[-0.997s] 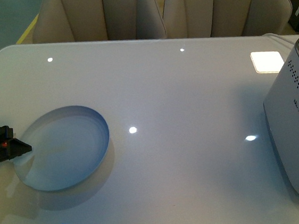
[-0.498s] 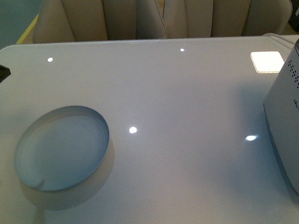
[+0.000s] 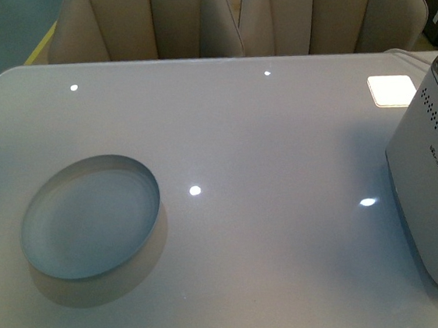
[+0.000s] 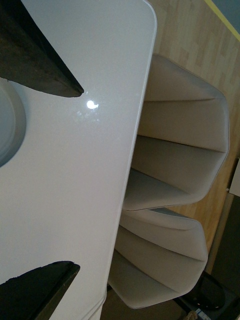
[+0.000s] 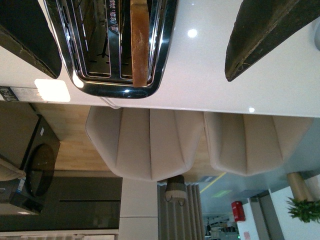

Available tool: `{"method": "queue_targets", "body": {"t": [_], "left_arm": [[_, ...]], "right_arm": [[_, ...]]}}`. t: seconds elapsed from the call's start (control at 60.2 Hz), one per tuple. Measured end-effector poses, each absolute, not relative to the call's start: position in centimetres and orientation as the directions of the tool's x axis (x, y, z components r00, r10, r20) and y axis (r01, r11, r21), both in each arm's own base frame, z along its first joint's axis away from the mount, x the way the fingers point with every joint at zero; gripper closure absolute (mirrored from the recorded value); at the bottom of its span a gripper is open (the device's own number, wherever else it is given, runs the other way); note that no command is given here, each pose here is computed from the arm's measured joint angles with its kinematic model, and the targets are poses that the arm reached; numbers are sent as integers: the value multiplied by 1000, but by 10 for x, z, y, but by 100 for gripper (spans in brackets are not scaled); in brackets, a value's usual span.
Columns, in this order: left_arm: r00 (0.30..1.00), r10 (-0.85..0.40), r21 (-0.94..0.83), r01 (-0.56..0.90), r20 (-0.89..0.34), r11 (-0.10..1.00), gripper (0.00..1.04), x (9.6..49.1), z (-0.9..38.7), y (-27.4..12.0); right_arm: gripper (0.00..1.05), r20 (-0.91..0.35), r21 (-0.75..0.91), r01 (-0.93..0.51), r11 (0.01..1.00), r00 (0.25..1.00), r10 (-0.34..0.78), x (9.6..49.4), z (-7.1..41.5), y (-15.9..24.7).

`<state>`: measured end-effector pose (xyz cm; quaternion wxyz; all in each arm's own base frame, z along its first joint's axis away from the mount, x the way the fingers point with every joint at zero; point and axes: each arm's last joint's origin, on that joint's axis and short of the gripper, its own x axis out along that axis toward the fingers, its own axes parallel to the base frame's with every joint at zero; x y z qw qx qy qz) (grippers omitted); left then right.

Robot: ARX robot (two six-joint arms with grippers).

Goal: Left arm holds plate, right arm toasts bread

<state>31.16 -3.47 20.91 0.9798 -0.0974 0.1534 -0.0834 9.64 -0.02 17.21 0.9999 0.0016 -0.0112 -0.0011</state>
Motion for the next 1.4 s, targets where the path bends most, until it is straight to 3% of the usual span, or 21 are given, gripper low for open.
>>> {"method": "queue_targets", "body": {"t": [0.066, 0.149, 0.316, 0.448, 0.847, 1.395], "left_arm": [[991, -41, -104, 28, -126, 994, 23, 300, 200, -30], [1000, -8, -53, 7, -27, 999, 39, 279, 195, -24], [1000, -1, -21, 1, -4, 1000, 70, 245, 189, -16], [1000, -26, -15, 25, -6, 1000, 102, 214, 181, -7], [1000, -3, -11, 2, -21, 1000, 101, 166, 161, 0], [1000, -2, -11, 2, 2, 1000, 101, 133, 168, 0]], "right_arm": [[9, 22, 3, 2, 1000, 1000, -2, 96, 172, 0], [9, 22, 3, 3, 1000, 1000, -3, 96, 172, 0], [9, 22, 3, 2, 1000, 1000, -2, 96, 172, 0], [9, 22, 3, 2, 1000, 1000, -2, 96, 172, 0], [9, 22, 3, 1, 1000, 1000, -2, 96, 172, 0], [9, 22, 3, 2, 1000, 1000, -2, 96, 172, 0]]}}
